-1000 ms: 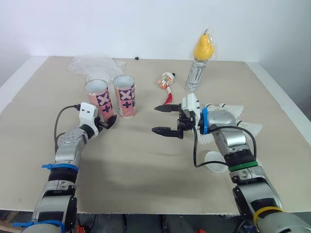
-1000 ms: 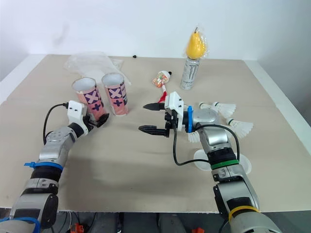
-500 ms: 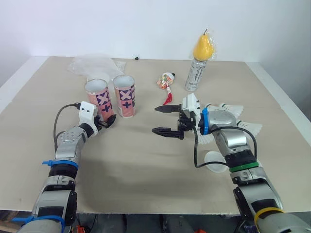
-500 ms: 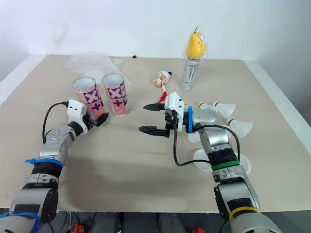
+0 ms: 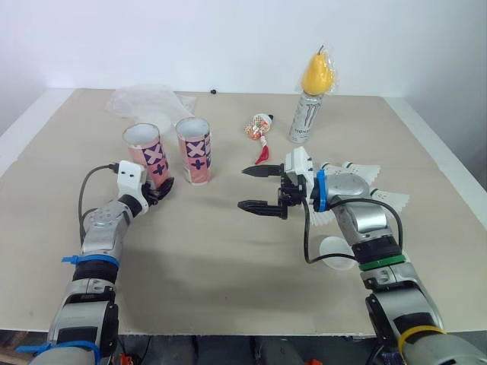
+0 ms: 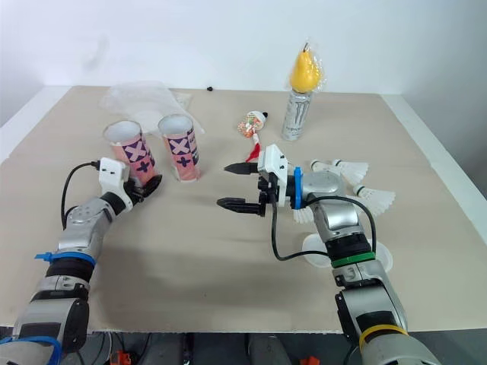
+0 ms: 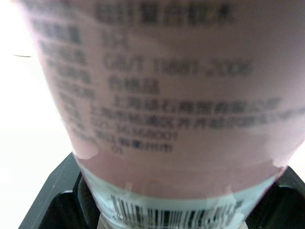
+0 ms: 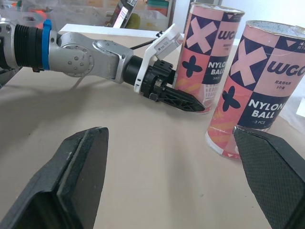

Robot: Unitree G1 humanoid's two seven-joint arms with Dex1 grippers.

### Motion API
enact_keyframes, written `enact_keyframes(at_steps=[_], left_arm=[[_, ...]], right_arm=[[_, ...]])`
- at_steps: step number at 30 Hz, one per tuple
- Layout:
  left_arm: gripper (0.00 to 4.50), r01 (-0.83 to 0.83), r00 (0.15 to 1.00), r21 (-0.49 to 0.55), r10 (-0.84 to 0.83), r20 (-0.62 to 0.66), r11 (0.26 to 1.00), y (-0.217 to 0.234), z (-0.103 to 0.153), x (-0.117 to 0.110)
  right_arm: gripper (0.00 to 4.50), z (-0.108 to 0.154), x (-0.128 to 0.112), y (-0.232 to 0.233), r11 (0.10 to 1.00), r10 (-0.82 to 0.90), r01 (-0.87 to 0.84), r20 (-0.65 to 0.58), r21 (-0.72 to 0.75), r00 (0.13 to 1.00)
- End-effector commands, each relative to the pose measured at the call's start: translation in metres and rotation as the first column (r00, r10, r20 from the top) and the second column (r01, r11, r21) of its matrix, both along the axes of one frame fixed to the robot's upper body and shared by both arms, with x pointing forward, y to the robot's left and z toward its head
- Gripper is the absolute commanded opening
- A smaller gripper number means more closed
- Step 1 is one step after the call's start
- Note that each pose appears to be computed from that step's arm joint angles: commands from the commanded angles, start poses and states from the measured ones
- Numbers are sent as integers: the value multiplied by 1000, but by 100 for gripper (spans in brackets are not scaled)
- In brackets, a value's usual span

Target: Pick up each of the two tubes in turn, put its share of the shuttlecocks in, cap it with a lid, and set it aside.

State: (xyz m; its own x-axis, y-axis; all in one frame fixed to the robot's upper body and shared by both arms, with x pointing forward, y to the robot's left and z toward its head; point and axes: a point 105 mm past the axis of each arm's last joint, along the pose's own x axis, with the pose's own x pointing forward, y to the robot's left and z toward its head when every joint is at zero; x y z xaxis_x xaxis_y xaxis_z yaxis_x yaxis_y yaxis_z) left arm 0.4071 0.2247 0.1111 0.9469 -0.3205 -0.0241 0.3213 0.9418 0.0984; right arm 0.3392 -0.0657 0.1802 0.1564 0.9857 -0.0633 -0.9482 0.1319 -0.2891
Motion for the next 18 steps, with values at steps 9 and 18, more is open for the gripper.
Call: enact_keyframes(at_steps=[9,18], left_arm=[[337,366,918,329,-396,28,871,-43,39,-71],[337,677,723,410,-656,-216,612,-115,30,-91]], right_arm=[[450,29,-44,-22,980,-125,121,12,157,992],[450,20,-59,-74,737,-645,657,-125,155,754]])
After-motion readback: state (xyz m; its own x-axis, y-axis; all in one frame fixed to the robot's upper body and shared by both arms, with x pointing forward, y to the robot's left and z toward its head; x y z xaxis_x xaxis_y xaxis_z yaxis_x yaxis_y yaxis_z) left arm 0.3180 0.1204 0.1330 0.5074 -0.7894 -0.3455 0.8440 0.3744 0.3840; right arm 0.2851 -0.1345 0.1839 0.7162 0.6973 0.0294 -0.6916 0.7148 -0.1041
